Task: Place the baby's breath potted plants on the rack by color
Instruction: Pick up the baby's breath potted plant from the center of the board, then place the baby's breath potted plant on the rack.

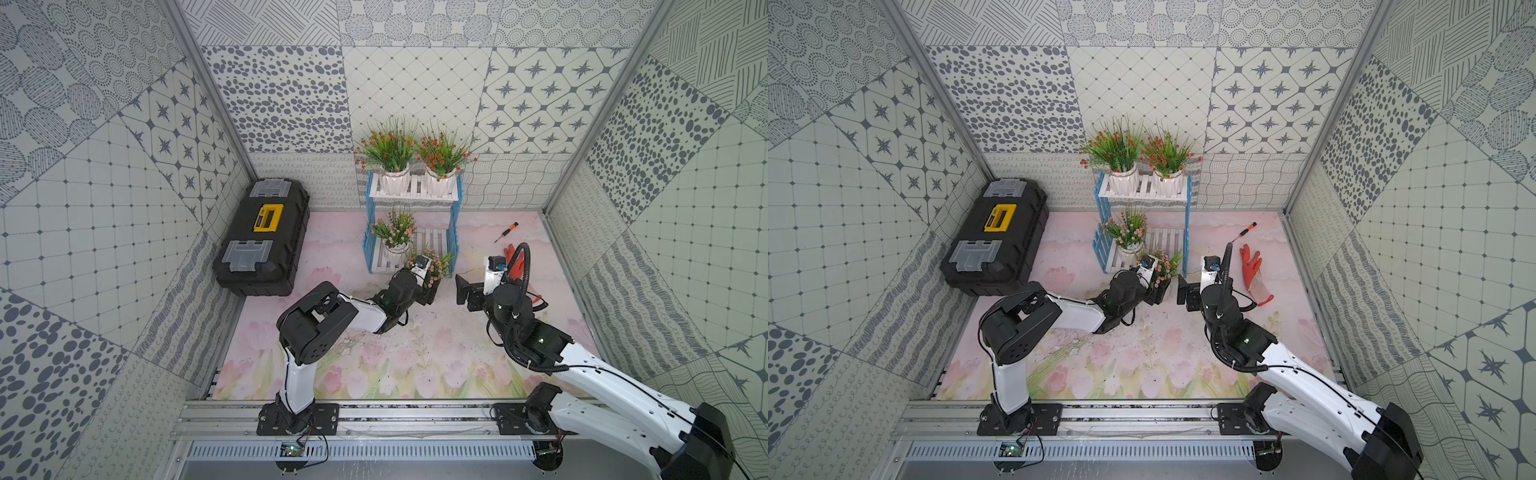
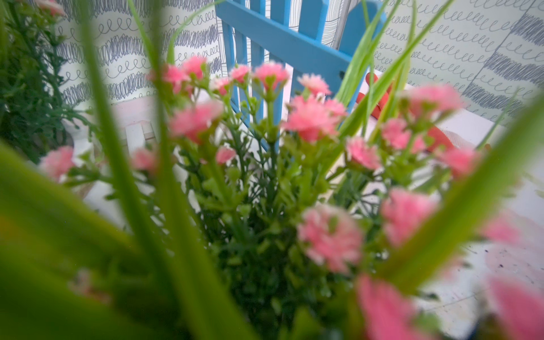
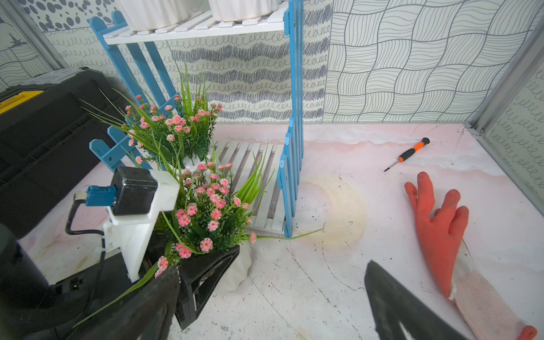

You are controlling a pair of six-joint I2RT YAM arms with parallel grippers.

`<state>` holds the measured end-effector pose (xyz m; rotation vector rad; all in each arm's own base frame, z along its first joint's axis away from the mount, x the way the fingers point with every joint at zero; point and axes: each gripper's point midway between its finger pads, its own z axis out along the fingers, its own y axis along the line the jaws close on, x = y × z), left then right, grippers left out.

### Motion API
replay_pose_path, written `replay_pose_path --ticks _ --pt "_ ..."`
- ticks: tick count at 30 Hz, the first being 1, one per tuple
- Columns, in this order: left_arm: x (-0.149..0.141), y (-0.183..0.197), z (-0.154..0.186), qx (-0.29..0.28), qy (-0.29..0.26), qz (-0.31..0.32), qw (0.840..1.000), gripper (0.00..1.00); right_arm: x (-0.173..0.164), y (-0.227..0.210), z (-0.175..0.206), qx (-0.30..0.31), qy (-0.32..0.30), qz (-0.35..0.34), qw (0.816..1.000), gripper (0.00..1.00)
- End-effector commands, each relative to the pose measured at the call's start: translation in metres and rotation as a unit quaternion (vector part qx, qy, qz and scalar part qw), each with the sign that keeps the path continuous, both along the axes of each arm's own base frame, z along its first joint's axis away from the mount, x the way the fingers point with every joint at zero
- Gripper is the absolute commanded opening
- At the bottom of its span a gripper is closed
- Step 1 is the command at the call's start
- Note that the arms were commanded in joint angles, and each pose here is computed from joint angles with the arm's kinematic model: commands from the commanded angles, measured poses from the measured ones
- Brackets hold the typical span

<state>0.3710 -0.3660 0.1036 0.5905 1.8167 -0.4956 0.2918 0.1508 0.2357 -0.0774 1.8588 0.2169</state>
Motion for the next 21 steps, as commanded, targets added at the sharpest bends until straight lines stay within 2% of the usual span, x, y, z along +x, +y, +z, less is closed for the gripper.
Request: replay_pose_path --ticks 1,11,21 --pt "0.005 -0.012 0.046 -0.045 -0.054 -0.01 0.997 0.64 0.0 -0.004 0.004 0.006 -0.012 -0.006 1.0 0.98" --pt "0.018 -0.025 0.06 -0.035 -0.062 -0.008 0.997 0.64 -0.004 -0.011 0.012 -0.004 -0.014 -0.011 1.0 0.98" --pt "0.046 -0.031 0.069 -0.018 -0.064 0.005 0.998 0.66 -0.023 -0.034 0.033 -0.019 -0.022 -0.018 0.999 0.98"
